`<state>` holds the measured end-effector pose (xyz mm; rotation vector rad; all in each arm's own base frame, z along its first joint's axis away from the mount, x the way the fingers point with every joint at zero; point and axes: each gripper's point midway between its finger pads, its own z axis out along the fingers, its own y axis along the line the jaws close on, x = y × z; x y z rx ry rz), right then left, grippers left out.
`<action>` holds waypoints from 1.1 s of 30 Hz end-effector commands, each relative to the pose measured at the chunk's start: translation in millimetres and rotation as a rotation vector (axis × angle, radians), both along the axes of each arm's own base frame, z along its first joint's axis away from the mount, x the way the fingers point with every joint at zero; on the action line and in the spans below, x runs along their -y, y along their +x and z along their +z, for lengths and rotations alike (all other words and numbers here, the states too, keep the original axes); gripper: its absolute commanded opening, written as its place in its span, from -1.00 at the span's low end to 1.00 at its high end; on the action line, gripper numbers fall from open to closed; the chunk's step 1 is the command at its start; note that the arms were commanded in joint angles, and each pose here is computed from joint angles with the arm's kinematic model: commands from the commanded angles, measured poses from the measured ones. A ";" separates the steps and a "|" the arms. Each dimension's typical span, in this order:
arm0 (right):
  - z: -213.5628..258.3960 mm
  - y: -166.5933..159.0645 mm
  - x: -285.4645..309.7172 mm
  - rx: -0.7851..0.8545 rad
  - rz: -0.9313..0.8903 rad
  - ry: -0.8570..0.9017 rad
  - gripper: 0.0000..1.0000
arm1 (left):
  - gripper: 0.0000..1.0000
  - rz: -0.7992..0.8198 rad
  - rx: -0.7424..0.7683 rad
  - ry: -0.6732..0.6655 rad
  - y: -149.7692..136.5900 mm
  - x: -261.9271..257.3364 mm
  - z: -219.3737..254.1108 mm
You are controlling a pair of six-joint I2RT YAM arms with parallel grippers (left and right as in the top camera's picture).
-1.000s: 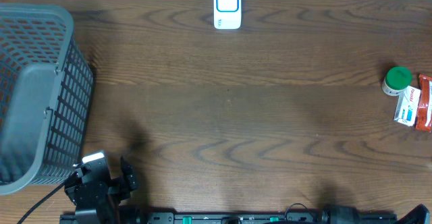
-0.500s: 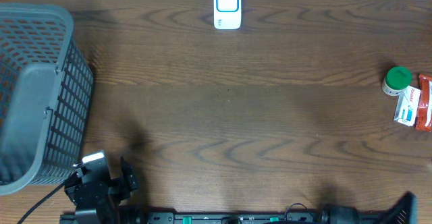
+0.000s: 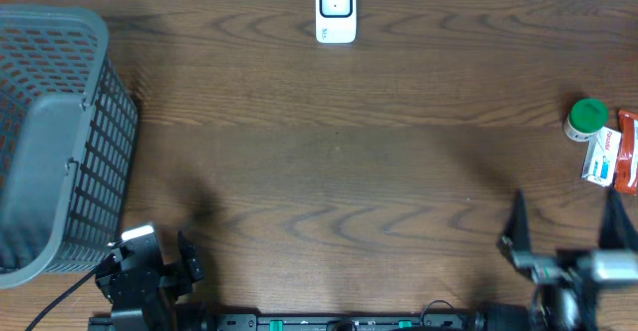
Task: Scan the item barcode
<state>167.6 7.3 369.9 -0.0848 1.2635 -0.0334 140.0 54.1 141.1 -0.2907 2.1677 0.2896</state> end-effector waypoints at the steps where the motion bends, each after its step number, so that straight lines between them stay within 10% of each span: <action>1: -36.1 25.9 -14.4 -0.010 0.090 -0.066 0.99 | 0.97 0.019 0.014 -0.005 -1.0 -1.9 4.8; 33: -210.7 78.3 9.8 -0.373 0.002 0.146 0.98 | 0.97 0.019 0.015 -0.004 -1.0 -2.0 4.9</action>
